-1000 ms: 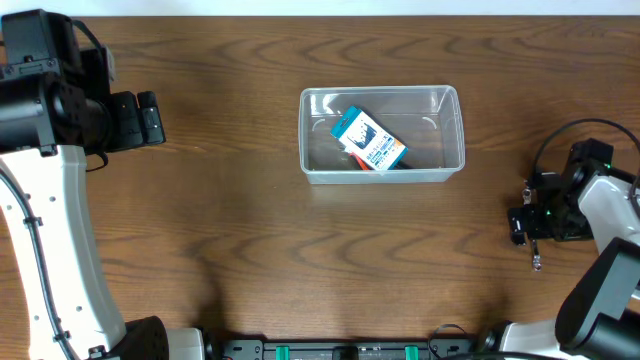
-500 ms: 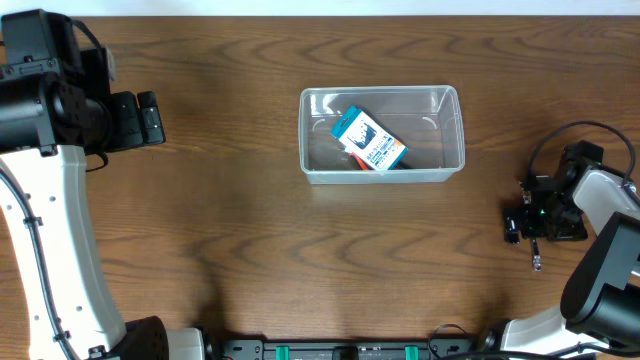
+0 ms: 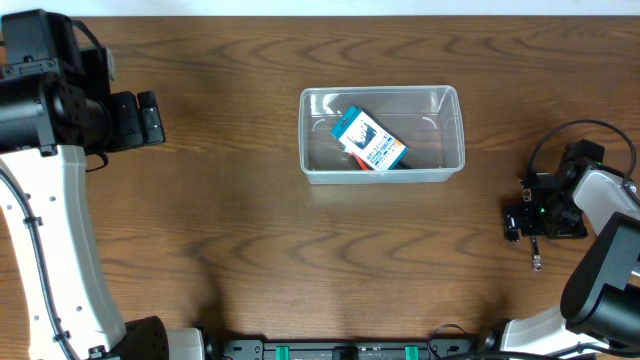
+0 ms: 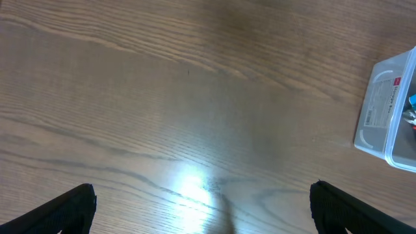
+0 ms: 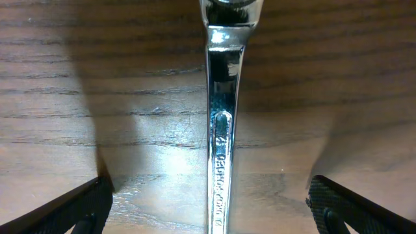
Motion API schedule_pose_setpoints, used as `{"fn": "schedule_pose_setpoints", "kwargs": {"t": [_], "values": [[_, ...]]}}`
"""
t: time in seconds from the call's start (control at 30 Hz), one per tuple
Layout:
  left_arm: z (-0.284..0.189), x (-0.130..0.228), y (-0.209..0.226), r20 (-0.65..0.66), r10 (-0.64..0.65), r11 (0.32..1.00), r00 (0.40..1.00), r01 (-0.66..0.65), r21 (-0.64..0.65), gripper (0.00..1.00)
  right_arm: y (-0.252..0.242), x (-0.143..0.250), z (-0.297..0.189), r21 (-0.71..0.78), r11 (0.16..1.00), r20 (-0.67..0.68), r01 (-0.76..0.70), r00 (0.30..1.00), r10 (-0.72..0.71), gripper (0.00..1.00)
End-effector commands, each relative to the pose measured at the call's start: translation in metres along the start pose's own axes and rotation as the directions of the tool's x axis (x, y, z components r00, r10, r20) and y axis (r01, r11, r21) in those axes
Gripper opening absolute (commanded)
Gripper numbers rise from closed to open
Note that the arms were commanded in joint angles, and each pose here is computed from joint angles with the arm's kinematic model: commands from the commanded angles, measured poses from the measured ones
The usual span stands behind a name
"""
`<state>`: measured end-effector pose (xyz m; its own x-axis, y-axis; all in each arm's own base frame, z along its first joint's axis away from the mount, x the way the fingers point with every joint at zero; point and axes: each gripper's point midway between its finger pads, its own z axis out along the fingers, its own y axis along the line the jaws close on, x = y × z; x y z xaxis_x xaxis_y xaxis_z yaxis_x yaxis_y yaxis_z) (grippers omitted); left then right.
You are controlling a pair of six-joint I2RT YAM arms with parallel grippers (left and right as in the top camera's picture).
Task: Pack container
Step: 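Lower the right gripper onto the chrome wrench shaft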
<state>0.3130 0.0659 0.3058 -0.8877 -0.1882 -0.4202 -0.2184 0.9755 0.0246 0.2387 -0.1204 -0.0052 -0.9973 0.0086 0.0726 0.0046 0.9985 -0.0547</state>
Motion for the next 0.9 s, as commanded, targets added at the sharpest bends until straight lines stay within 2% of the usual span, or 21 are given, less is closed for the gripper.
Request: {"fn": "schedule_pose_setpoints", "kwargs": {"t": [0.0,0.4,0.57,0.73,0.87], "values": [[-0.0032,-0.0037,0.0013,0.014,-0.012,1.0,1.0,0.012,-0.002,0.98,-0.001,-0.0018,0.0026,0.008,1.0,0.002,-0.017,1.0,0.017,0.99],[-0.0032,-0.0037,0.0013,0.014,-0.012,1.0,1.0,0.012,-0.002,0.98,0.0017,0.0037,0.0068,0.003,0.999,-0.012,-0.034,0.999,0.034,0.86],[-0.0032,-0.0037,0.0013,0.014,-0.012,1.0,1.0,0.012,-0.002,0.98,0.0017,0.0038,0.0068,0.003,0.999,-0.012,-0.034,0.999,0.034,0.65],[-0.0032,-0.0037,0.0013,0.014,-0.012,1.0,1.0,0.012,-0.002,0.98,0.0017,0.0038,0.0069,0.003,0.999,-0.012,-0.033,0.999,0.033,0.62],[-0.0032,-0.0037,0.0013,0.014,-0.012,1.0,1.0,0.012,-0.002,0.98,0.0018,0.0038,0.0069,0.002,0.999,-0.012,-0.033,0.999,0.033,0.51]]}}
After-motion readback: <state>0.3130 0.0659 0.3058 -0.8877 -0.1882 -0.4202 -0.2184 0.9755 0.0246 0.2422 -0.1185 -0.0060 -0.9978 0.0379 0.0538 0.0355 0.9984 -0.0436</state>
